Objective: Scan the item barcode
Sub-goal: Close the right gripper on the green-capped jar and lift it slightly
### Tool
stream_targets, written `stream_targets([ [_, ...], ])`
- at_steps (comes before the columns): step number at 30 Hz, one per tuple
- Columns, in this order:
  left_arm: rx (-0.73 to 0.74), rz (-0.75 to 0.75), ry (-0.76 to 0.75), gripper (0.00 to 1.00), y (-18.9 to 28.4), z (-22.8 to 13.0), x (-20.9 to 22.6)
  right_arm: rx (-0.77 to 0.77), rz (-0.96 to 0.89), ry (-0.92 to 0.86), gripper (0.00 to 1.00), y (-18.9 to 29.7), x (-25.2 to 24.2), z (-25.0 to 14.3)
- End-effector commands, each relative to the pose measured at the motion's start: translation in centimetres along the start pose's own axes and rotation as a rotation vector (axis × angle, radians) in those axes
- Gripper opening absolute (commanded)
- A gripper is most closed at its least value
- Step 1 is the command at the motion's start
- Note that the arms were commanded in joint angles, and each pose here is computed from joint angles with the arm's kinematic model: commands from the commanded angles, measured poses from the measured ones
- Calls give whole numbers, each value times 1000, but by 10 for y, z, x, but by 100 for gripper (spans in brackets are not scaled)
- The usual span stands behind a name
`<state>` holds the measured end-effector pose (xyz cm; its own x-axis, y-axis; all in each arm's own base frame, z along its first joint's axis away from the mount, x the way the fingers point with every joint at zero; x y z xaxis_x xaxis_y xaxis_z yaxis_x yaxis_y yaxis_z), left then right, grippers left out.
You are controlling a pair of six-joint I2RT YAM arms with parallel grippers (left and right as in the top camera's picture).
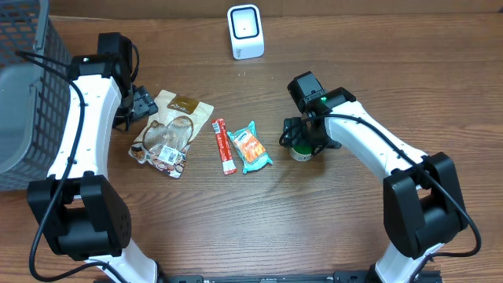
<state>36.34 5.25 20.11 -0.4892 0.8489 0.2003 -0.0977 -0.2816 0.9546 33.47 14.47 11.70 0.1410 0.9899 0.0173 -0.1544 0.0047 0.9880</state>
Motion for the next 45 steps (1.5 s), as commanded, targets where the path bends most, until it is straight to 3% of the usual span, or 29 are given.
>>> stream_targets([
  [1,-28,2,5,100,7,4,1,8,-1,-7,89,-8,-2,-4],
  [20,-28,2,5,100,7,4,1,-20,-47,-2,72,-21,-10,-8],
  [37,-28,2,5,100,7,4,1,-18,-96,3,76,-20,-16,-10],
  [45,-28,2,5,100,7,4,1,-17,-97,4,66,-20,-16,-10],
])
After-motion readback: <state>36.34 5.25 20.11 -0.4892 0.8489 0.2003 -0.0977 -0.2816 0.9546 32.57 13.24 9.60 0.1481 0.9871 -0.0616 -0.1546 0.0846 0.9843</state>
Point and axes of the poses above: each gripper's point midway between its finger pads, its own y axis back along the fingers, its own x axis along the line the jaws close on, z = x × y, the point moved 7 cm from there along y, back along the fingers, and after that the axes turned 6 degrees about -y, right-handed, at the moved point
